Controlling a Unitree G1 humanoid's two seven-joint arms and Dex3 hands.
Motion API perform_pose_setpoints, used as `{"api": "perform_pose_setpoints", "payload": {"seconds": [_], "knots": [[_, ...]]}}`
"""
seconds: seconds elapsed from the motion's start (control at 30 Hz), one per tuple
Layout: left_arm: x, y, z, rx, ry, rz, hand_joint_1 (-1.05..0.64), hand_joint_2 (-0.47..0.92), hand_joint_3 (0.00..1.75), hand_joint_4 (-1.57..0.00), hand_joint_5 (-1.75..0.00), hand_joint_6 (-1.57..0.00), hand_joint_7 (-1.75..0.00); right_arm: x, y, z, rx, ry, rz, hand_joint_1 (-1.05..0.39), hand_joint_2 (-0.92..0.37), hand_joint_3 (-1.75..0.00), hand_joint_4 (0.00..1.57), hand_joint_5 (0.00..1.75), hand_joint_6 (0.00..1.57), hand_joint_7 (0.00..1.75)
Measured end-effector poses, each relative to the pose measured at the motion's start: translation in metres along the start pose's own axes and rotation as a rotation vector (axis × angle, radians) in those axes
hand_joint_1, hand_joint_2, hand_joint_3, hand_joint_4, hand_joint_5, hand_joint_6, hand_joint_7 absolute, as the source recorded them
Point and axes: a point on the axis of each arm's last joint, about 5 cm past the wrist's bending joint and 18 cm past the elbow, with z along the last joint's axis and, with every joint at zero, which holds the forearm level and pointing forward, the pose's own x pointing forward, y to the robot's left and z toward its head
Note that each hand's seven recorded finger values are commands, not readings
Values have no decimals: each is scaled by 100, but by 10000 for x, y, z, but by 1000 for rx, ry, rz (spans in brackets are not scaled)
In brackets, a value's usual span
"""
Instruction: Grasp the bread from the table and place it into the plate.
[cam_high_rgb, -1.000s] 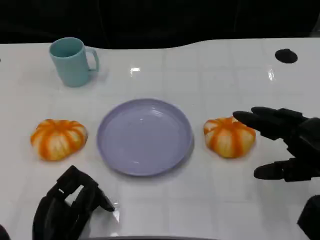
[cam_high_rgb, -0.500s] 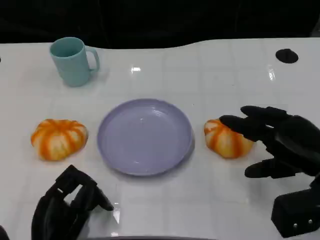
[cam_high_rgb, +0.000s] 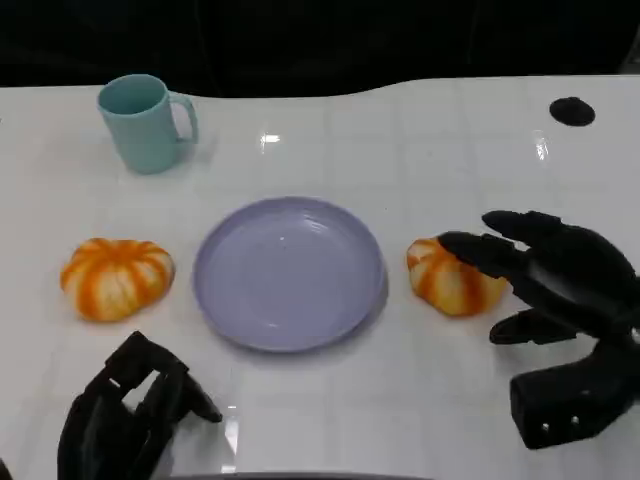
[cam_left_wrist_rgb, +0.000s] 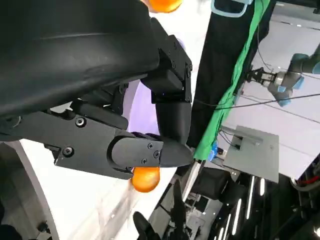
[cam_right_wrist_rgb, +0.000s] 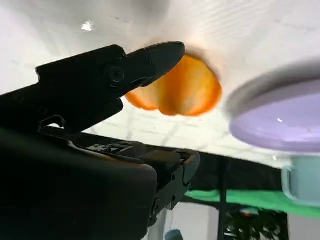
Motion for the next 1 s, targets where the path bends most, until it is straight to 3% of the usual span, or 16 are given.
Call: {"api": "perform_pose_setpoints", "payload": {"seconds": [0.23, 0.5, 0.83, 0.93, 1.0], "knots": [[-1, -3, -6, -5, -2, 3, -53, 92, 24, -61, -175, -50, -150, 156, 53, 16, -24, 43, 42, -52, -87, 0, 29, 1, 27, 0], [-21, -11, -22, -12, 2, 5, -53, 92, 25, -60, -175, -50, -149, 314, 144, 139, -51, 80, 114, -53, -87, 0, 27, 0, 24, 0], [-35, -36, -23, -15, 1, -4, -52, 92, 27, -60, -175, -51, -148, 403, 169, 220, -71, 105, 162, -50, -91, -1, 31, 2, 30, 2], [-39, -46, -14, -12, -2, -10, -52, 92, 27, -60, -175, -51, -147, 420, 181, 252, -55, 108, 166, -40, -91, 0, 45, 4, 43, 4], [-58, -45, -20, -15, 4, -8, -52, 92, 27, -60, -175, -51, -147, 419, 189, 258, -44, 116, 158, -32, -91, 0, 69, 7, 60, 4]]}}
